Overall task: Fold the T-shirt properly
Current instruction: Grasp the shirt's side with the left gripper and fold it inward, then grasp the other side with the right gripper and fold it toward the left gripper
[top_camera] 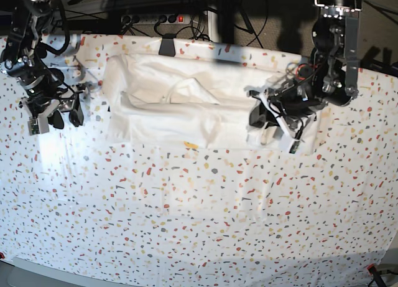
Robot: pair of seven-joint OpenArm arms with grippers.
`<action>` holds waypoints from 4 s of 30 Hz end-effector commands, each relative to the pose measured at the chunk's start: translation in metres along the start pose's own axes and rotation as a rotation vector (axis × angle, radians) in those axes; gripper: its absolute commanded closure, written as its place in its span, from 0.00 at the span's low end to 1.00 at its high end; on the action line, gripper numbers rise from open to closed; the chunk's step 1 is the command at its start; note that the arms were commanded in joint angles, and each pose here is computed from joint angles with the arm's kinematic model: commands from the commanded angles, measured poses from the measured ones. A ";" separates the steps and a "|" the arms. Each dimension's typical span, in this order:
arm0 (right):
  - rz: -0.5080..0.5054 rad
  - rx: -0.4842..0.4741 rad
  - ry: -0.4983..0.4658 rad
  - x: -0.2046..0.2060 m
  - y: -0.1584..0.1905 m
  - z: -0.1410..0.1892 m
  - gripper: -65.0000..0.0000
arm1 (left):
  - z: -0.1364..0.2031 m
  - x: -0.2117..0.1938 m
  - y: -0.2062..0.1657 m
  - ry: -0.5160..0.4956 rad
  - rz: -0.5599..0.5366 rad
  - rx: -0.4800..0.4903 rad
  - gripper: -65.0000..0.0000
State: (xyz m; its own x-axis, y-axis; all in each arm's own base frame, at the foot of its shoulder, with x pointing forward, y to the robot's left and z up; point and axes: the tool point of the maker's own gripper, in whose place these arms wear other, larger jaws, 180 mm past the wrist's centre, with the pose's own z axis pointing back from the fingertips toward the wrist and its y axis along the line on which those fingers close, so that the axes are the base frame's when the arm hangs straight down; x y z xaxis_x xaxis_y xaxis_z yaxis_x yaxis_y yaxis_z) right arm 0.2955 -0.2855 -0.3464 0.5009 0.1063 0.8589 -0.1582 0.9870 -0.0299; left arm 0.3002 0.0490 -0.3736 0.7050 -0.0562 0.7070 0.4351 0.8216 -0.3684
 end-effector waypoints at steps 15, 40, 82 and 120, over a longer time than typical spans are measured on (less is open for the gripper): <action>0.019 -0.004 -0.054 0.018 -0.005 0.002 0.50 | 0.001 0.048 -0.035 -0.134 0.045 -0.170 0.59; -0.314 0.385 0.263 -0.006 0.063 0.005 0.50 | 0.039 0.070 0.074 -0.102 -0.269 0.228 0.59; -0.235 0.247 0.174 0.022 0.041 -0.023 1.00 | 0.043 -0.001 0.093 -0.057 -0.343 0.340 0.59; -0.090 0.929 -0.097 0.104 0.404 -0.016 0.67 | -0.011 -0.057 0.040 0.006 -0.390 0.150 0.59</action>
State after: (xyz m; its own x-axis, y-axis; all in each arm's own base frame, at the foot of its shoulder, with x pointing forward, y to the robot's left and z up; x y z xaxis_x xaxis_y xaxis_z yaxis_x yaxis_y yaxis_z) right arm 0.2919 0.1206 -0.2986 0.5189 0.0368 0.8540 -0.7393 0.5210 0.4267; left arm 0.2869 0.0807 -0.4332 0.5027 -0.3550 0.7882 0.5612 0.8275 0.0147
